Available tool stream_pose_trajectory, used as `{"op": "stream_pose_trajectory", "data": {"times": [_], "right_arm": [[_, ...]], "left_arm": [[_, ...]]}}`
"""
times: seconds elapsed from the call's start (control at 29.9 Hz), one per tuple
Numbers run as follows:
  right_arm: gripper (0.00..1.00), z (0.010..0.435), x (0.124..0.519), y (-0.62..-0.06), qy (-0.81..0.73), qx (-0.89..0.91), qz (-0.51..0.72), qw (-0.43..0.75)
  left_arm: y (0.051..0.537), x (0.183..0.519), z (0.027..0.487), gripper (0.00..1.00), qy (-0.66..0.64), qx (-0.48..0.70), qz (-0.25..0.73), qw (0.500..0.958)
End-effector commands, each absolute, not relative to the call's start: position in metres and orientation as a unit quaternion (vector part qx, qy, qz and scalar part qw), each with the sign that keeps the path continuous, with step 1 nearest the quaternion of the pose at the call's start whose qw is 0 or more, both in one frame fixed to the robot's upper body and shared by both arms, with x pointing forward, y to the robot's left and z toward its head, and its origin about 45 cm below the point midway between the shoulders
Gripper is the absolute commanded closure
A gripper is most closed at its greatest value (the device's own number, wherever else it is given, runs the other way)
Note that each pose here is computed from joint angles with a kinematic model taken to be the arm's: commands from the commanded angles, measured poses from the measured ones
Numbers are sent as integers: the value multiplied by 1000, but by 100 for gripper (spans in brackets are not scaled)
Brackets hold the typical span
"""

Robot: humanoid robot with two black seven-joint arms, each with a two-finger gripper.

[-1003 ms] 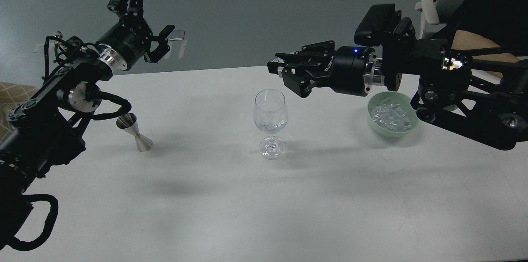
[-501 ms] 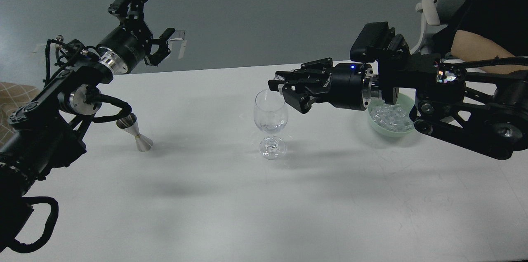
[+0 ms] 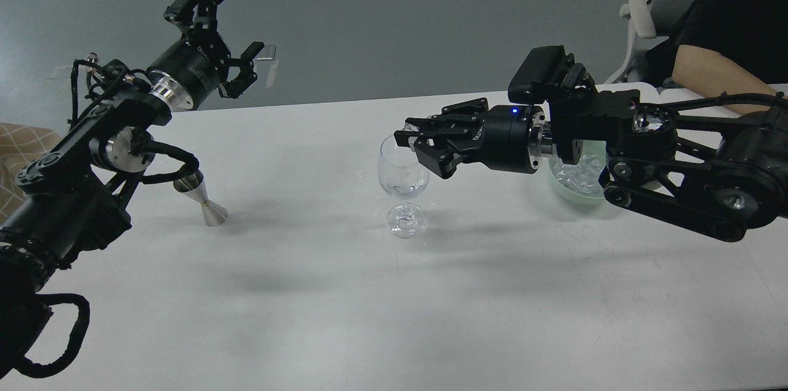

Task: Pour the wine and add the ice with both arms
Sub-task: 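Open the right gripper above the wine glass to drop the ice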

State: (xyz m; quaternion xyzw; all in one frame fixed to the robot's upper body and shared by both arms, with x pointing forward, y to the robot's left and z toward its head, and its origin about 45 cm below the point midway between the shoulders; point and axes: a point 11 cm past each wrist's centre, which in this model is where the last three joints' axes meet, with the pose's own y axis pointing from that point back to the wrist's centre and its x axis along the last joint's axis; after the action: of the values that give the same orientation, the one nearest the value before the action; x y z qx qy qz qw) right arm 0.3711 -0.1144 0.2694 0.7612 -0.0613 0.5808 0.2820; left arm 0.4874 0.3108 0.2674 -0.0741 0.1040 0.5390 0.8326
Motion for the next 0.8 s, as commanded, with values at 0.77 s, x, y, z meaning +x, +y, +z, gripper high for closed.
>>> {"op": "stream_pose_trajectory", "data": {"times": [0.77], "right_arm": [[68, 268, 370, -107, -59, 764, 580, 277]], "left_arm": [[313, 487, 269, 2, 102, -75, 538, 833]]}}
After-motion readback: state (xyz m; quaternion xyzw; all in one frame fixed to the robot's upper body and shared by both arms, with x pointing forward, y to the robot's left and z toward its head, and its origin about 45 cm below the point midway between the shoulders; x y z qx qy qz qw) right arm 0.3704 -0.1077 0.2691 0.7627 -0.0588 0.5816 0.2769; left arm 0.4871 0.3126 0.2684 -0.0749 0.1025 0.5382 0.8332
